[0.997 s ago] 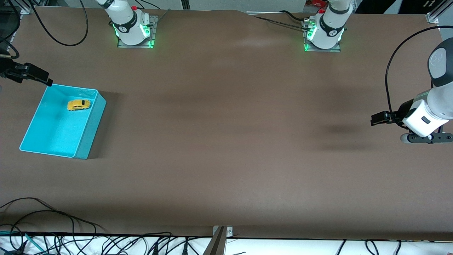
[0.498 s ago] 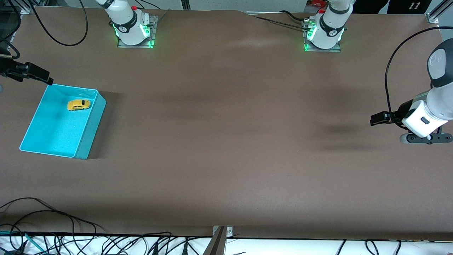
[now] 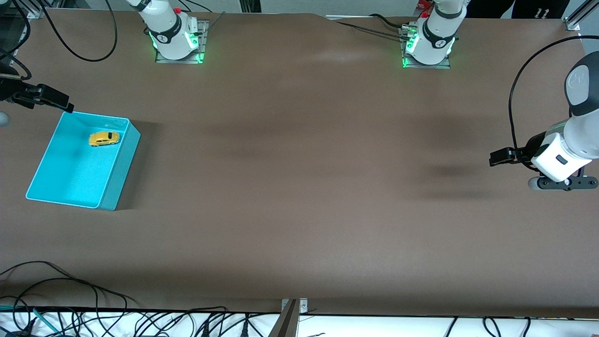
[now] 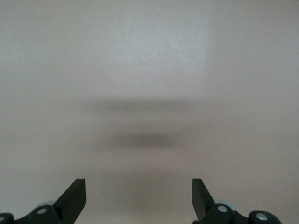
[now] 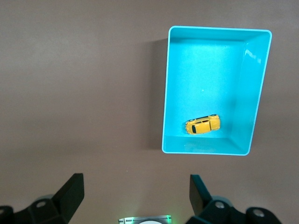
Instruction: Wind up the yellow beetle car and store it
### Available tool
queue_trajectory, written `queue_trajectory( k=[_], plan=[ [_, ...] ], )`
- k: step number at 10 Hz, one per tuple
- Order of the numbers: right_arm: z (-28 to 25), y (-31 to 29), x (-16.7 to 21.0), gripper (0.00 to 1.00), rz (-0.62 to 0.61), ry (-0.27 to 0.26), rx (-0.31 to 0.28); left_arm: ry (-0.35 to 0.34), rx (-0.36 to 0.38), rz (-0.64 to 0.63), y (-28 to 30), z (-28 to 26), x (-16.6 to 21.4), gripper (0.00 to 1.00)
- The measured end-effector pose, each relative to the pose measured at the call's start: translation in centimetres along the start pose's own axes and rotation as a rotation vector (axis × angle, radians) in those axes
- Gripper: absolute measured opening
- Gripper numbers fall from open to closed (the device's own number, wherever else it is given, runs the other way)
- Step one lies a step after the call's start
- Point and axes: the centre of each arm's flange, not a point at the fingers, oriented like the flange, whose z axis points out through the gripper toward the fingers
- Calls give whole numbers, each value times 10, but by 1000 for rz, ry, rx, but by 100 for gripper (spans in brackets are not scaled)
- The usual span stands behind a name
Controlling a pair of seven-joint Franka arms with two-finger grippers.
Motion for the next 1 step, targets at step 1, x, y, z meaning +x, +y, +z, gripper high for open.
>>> queue_trajectory(
  k=[1],
  plan=[
    [0,0,0,100,0,0,0,0,0,0,0,0,0,100]
  ],
)
